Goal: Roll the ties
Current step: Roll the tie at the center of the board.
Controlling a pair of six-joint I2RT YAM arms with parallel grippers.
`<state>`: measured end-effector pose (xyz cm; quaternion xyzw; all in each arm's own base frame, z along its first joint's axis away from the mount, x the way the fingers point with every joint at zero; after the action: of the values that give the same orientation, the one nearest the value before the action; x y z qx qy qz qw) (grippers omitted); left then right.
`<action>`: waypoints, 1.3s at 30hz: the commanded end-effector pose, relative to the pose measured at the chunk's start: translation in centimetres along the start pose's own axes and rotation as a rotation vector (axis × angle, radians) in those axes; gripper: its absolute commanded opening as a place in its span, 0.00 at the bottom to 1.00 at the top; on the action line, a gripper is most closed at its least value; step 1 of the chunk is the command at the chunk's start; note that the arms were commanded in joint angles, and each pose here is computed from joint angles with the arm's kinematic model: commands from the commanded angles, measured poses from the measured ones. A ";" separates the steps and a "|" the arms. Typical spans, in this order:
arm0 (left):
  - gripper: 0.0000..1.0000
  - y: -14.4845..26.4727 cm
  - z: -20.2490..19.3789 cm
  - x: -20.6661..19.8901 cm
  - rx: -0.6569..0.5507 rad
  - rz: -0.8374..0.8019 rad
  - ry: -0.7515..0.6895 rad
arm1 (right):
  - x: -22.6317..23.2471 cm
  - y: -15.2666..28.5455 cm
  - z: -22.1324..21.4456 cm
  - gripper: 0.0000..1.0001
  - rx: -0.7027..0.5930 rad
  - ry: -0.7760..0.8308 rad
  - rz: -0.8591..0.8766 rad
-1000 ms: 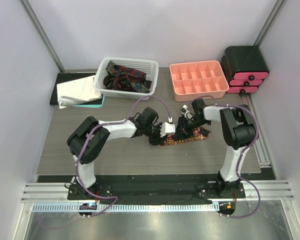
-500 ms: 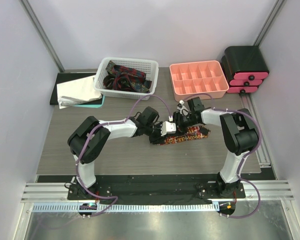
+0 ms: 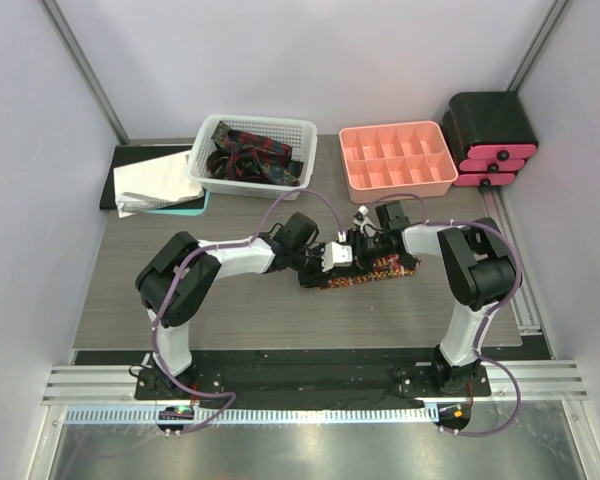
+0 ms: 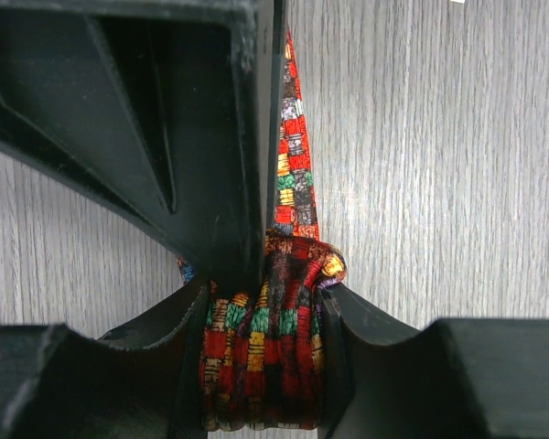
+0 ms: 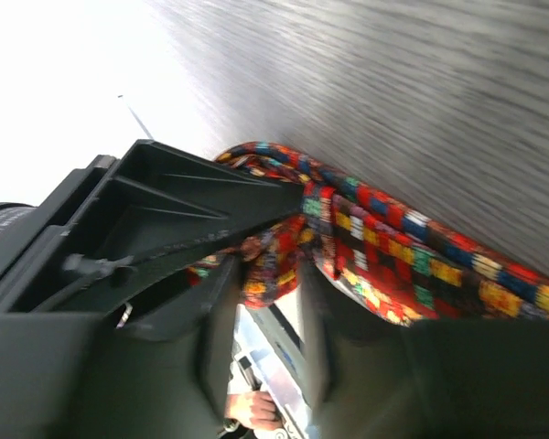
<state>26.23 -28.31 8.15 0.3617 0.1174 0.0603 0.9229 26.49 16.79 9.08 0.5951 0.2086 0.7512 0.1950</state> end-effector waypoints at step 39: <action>0.48 -0.2 -3.9 0.5 0.178 0.019 0.106 | -2.2 -0.7 -1.4 0.01 0.036 -0.026 -0.055</action>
<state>26.49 -28.53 8.24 0.3682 0.1170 0.0520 0.9209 26.17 16.73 8.79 0.5956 0.1878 0.7595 0.1822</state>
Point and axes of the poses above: each gripper's point midway between its finger pads, its own y axis back along the fingers, its own x axis along the line the jaws close on, z = x × y, the point moved 9 cm from there along y, back along the fingers, and after that the axes turned 15 degrees about y, right-handed, at the moved point
